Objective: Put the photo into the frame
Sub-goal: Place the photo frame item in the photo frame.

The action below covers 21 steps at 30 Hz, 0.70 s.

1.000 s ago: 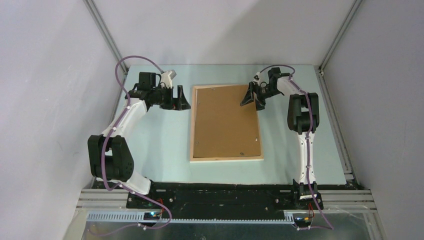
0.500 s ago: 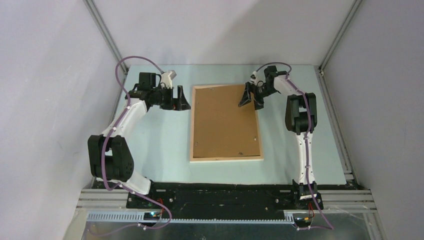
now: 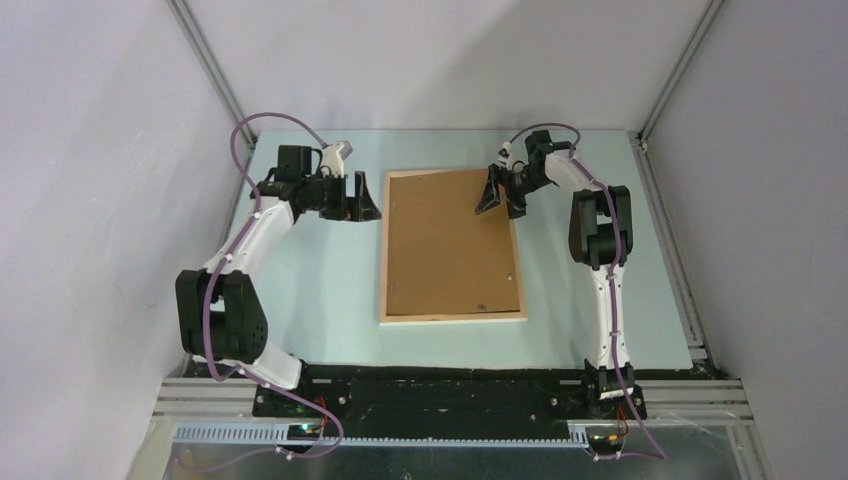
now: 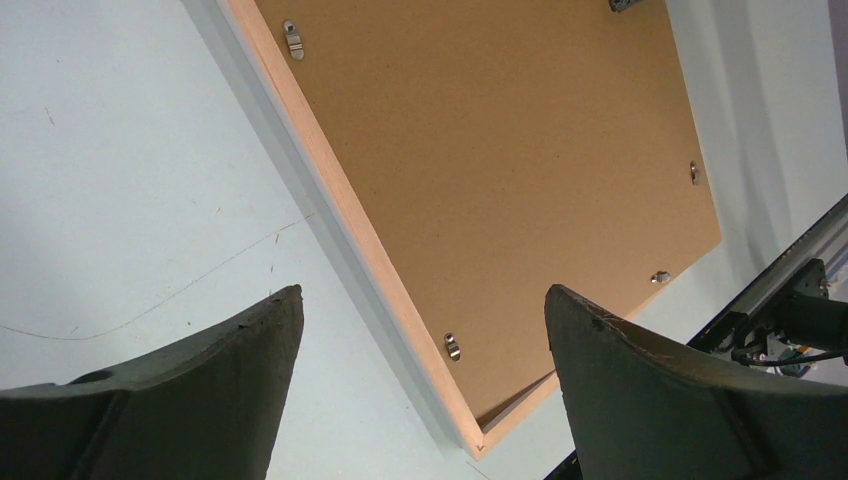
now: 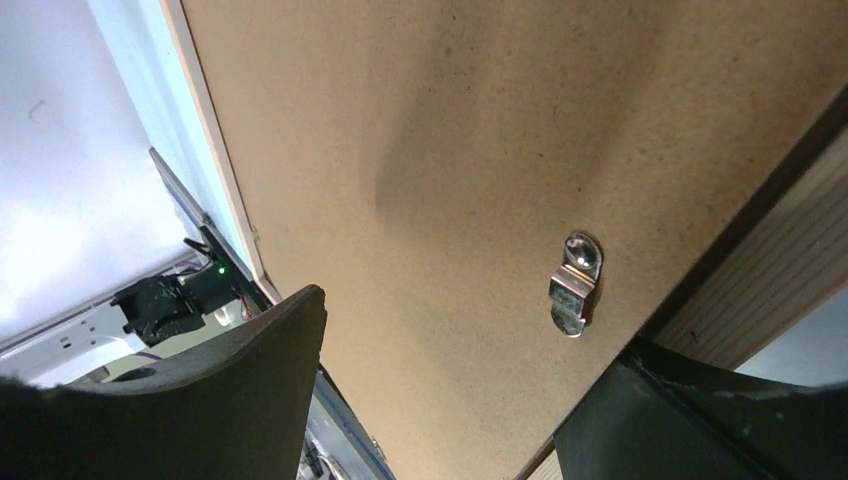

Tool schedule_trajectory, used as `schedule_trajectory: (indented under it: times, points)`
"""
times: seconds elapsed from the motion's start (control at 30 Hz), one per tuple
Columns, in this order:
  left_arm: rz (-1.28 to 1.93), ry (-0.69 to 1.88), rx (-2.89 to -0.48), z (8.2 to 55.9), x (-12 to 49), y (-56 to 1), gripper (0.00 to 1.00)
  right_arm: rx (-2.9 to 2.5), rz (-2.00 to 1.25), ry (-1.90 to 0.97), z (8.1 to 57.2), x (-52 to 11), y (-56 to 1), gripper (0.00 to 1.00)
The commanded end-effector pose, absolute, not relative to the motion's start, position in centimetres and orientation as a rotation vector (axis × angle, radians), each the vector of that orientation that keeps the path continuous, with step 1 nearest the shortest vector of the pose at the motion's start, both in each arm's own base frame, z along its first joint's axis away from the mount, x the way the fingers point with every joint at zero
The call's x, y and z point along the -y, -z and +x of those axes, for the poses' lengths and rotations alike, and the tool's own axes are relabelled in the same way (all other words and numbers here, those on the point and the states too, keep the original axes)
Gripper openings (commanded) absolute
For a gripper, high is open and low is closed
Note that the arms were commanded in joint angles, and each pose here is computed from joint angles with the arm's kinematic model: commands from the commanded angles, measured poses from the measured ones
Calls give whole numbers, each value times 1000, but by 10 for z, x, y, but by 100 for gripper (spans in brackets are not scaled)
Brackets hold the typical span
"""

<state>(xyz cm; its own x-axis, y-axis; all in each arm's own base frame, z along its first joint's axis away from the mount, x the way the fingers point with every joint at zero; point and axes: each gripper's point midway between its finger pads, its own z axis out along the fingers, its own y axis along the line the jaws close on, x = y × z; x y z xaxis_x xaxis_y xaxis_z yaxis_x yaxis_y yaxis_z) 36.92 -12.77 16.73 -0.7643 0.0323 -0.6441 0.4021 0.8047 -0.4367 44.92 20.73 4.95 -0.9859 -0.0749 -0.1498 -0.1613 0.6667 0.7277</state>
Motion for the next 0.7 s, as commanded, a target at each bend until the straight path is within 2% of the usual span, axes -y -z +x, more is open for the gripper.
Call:
schedule_trajectory:
  times: [0.0, 0.67]
  points:
    - [328, 774, -2342, 368, 127, -165, 95, -2701, -303, -1145, 454, -224, -76, 78]
    - [334, 778, -2348, 367, 126, -163, 95, -2747, -306, -829, 458, -204, -81, 84]
